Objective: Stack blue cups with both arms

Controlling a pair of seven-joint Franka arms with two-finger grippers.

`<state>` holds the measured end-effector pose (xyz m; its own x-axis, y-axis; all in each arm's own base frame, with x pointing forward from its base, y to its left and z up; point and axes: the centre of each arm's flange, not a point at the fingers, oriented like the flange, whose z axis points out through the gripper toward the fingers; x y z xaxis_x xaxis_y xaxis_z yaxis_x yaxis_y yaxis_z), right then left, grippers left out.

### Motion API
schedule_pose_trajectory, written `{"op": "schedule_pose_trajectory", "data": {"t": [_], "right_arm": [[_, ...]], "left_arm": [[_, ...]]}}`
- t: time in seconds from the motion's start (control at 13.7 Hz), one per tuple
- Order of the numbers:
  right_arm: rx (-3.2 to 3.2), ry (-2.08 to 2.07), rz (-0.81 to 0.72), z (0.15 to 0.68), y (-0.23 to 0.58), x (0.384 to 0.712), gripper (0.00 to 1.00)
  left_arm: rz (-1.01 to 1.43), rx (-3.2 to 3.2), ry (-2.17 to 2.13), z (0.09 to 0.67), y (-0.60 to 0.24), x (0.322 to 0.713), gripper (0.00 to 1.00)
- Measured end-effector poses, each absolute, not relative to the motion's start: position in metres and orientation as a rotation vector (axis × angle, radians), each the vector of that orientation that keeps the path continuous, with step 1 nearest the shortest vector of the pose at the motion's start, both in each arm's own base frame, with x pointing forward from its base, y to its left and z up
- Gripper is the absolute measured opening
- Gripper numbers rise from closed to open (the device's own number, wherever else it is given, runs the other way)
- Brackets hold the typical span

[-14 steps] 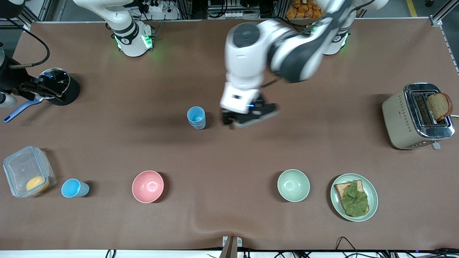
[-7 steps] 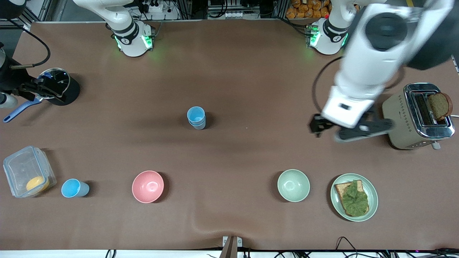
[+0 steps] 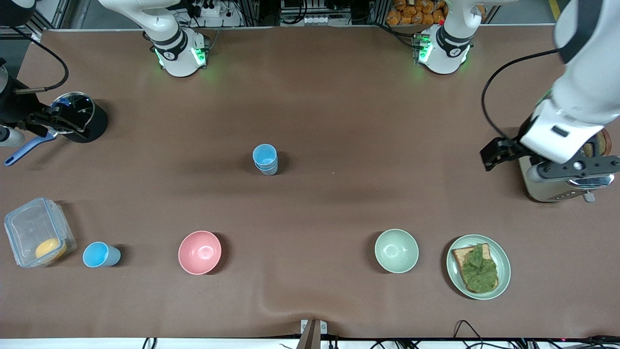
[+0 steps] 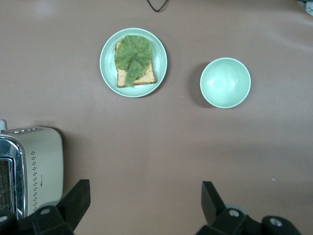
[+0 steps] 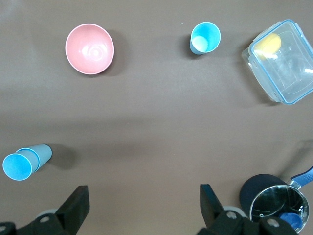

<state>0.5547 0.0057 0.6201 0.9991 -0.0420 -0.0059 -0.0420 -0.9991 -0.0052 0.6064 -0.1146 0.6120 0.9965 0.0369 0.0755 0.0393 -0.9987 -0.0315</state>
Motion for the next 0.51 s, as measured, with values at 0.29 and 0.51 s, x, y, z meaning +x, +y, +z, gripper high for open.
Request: {"op": "schedule_pose_trajectory", "data": {"t": [0.29,0.51], "right_arm": [[-3.136,0.041,0.011,0.620,0.014,0.555,1.00],[-3.136,0.037,0.011,0.620,0.016,0.555,1.00]], "left_arm": [[-0.094,-3.102,0.031,0.614,-0.100,0.584,1.00],[-0.097,-3.091,0.073,0.618,-0.091,0.571,1.00]]}}
